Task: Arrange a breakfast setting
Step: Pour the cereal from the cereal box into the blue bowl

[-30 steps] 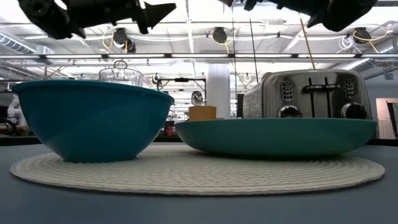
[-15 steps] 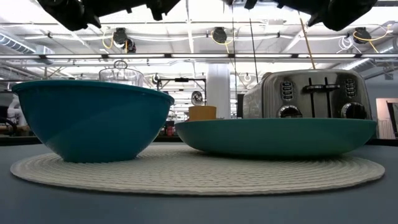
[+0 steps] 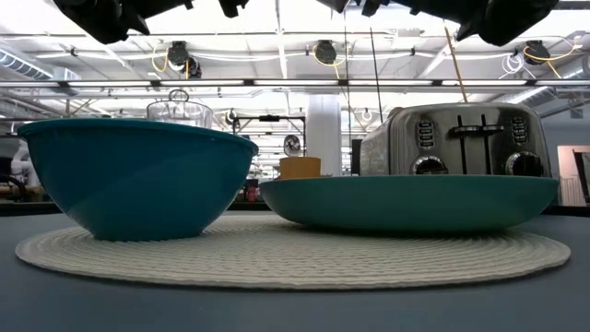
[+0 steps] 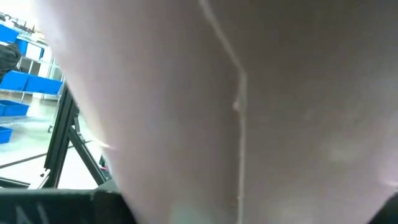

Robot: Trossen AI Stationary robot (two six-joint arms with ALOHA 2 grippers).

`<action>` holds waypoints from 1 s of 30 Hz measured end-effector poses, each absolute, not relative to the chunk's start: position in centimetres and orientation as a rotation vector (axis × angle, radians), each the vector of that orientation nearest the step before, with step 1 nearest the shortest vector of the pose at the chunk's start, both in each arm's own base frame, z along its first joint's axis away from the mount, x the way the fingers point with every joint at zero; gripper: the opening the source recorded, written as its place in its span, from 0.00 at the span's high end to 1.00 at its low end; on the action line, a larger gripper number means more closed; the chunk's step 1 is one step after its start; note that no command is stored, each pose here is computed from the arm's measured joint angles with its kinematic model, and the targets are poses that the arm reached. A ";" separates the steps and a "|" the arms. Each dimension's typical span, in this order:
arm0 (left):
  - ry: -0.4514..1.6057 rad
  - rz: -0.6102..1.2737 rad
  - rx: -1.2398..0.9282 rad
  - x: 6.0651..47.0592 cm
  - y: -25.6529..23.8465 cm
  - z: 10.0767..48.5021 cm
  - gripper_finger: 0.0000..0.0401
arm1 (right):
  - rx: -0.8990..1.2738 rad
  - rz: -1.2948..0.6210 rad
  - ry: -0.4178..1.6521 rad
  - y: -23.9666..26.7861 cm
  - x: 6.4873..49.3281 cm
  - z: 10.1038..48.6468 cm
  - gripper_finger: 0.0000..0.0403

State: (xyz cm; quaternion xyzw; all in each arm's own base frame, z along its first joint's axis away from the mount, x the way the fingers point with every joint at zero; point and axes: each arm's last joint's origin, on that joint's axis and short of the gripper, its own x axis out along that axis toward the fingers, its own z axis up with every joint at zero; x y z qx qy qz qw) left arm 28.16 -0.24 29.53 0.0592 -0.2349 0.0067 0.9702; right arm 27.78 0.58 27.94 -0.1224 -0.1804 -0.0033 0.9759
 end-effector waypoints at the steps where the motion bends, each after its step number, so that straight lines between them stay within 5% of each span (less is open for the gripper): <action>1: -0.477 0.014 0.120 28.1 -0.2 29.5 0.02 | -0.247 -0.006 -0.358 0.6 27.8 27.9 0.47; 24: -0.476 0.039 0.147 28.1 -0.2 29.5 0.02 | -0.217 0.012 -0.276 0.6 28.0 27.2 0.47; 30: -0.476 0.036 0.177 28.1 -0.2 29.5 0.16 | -0.217 0.014 -0.273 0.6 28.1 27.1 0.47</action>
